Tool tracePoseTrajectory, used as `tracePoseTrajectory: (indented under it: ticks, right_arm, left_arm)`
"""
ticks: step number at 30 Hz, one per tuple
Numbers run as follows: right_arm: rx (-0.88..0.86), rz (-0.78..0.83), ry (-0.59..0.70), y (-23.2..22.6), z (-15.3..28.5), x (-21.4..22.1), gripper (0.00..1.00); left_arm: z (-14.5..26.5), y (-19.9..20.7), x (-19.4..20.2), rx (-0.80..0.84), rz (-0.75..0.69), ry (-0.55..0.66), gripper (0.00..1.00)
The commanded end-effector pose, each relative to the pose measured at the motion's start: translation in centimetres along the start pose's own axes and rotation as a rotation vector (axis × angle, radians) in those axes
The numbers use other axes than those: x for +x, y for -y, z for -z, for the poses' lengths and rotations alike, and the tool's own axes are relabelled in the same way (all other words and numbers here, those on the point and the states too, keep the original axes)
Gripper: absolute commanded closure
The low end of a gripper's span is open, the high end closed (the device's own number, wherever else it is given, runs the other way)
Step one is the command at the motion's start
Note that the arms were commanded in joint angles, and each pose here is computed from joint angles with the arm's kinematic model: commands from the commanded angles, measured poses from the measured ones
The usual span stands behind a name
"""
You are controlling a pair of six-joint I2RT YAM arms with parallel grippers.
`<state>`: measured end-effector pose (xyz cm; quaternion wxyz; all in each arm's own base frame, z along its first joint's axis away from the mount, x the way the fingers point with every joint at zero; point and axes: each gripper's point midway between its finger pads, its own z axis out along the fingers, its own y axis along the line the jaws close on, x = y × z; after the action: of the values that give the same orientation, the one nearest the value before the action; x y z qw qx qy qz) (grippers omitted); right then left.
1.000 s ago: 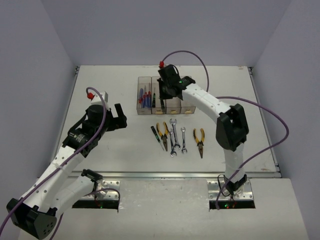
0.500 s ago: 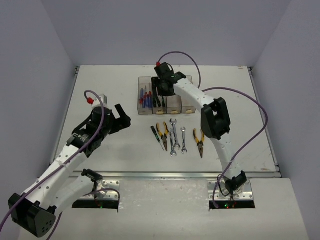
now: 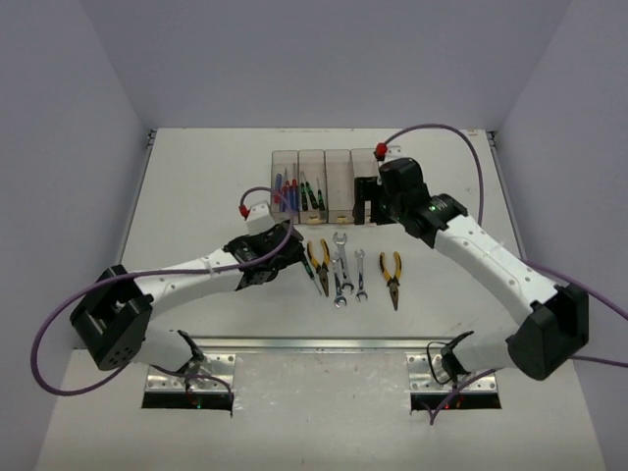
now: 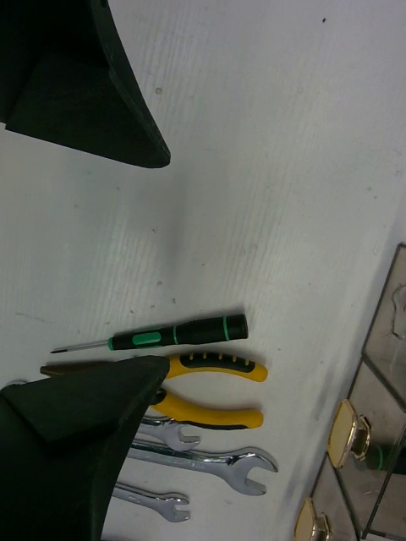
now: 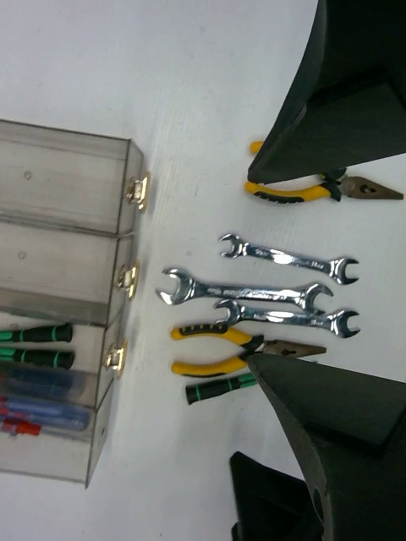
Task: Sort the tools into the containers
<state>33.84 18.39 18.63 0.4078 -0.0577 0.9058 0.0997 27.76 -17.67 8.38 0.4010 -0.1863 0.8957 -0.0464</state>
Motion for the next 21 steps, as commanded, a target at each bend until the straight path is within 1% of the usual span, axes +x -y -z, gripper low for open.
tracePoseTrajectory:
  ticks: [1, 2, 3, 5, 7, 9, 12, 16, 18, 20, 21]
  right_arm:
    - [0.060, -0.054, -0.006, 2.9, 0.6, 3.4, 0.19]
    - [0.061, -0.060, -0.011, 3.2, 0.9, 4.1, 0.19]
    - [0.050, -0.067, 0.004, 3.3, 1.6, 4.2, 0.19]
    - [0.058, -0.065, -0.013, 4.0, 1.9, 5.8, 0.19]
    - [0.056, -0.066, -0.008, 4.3, 2.3, 6.3, 0.19]
    - [0.056, -0.064, -0.005, 4.4, 2.5, 6.6, 0.19]
    - [0.068, -0.053, -0.004, 4.9, 2.6, 7.0, 0.19]
    - [0.071, -0.045, -0.005, 5.0, 2.7, 7.3, 0.19]
    - [0.070, -0.040, -0.007, 5.1, 2.7, 7.4, 0.19]
    - [0.073, -0.037, -0.013, 5.2, 2.7, 7.7, 0.19]
    - [0.071, -0.037, -0.014, 5.2, 2.7, 7.8, 0.19]
  left_arm:
    - [-1.9, 3.9, -1.6, 0.023, 0.082, 0.084, 0.12]
    - [-1.8, 4.3, -2.2, 0.028, 0.095, 0.094, 0.15]
    - [-2.5, 4.9, -1.9, 0.016, 0.090, 0.089, 0.18]
    - [-3.6, 5.7, -1.5, 0.001, 0.077, 0.078, 0.22]
    - [-4.4, 5.9, -1.3, -0.025, 0.073, 0.084, 0.26]
    - [-5.2, 5.7, -0.9, -0.063, 0.079, 0.078, 0.33]
    - [-6.4, 6.0, 0.1, -0.095, 0.062, 0.051, 0.35]
    - [-7.6, 6.4, 1.6, -0.116, 0.048, 0.005, 0.44]
    - [-8.1, 6.2, 2.1, -0.136, 0.045, -0.003, 0.45]
    - [-8.4, 5.8, 2.4, -0.157, 0.048, -0.007, 0.51]
    - [-8.3, 5.7, 2.5, -0.160, 0.054, -0.006, 0.51]
